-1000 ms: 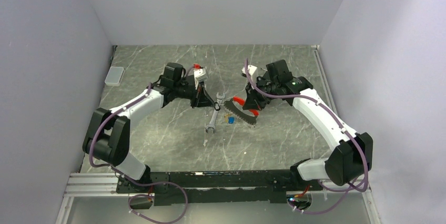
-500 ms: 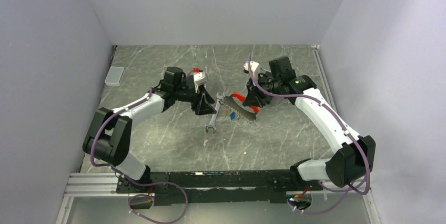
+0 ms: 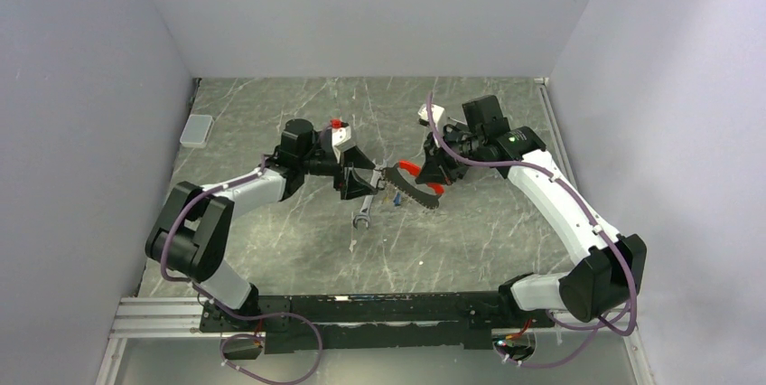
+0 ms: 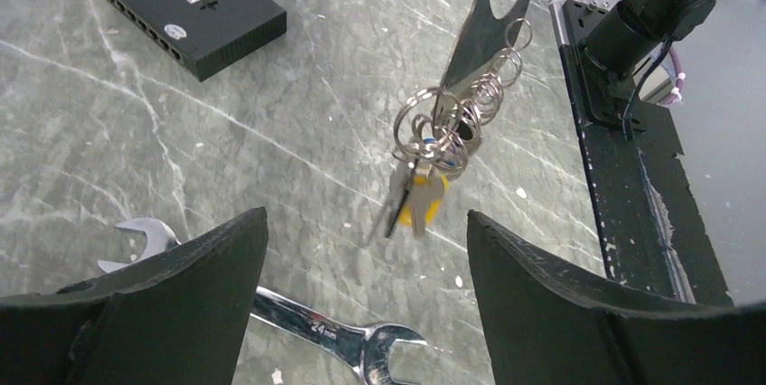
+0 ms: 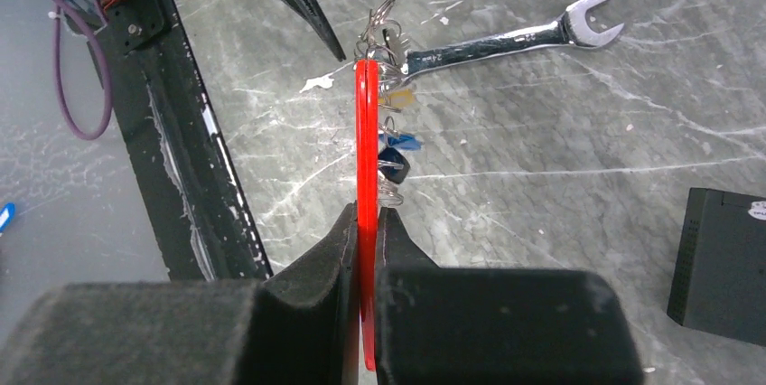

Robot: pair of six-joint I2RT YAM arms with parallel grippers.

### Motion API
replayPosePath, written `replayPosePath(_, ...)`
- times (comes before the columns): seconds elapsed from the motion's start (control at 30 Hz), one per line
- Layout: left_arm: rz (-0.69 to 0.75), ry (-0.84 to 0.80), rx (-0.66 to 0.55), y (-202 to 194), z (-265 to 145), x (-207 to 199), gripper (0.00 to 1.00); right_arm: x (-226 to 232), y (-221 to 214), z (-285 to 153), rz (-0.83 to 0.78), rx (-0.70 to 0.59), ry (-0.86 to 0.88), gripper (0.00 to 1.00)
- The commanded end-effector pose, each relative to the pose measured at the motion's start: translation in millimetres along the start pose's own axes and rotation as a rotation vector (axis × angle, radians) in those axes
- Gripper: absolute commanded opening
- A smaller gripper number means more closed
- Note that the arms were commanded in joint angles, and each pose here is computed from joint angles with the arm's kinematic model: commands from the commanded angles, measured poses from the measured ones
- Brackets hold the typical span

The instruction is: Remove the keys from the keyring

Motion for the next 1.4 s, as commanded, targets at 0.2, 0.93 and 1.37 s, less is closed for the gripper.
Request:
replayPosePath(0.2, 0.147, -0.105, -0.026, 7, 20, -16, 0.81, 16, 23, -11, -0.069, -0.068, 0.073, 0.0)
replayPosePath(0.93, 0.129, -0.158, -0.033, 11, 24, -27, 0.38, 25, 22, -14, -0.078, -0.079, 0.105, 0.0)
replayPosePath(1.37, 0.114, -0.17, -0.045, 16, 24, -29, 0.28, 25, 22, -15, -0.08, -0.076, 0.1, 0.0)
Point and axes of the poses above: each gripper's point midway between its finger pads, its own z axis out along the fingers, its own x axis along the line the jaws close on, y = z × x, the point moved 3 cm from there along -z, back along the fingers, and after that the axes turned 3 degrees about z, right-handed, at the moved point
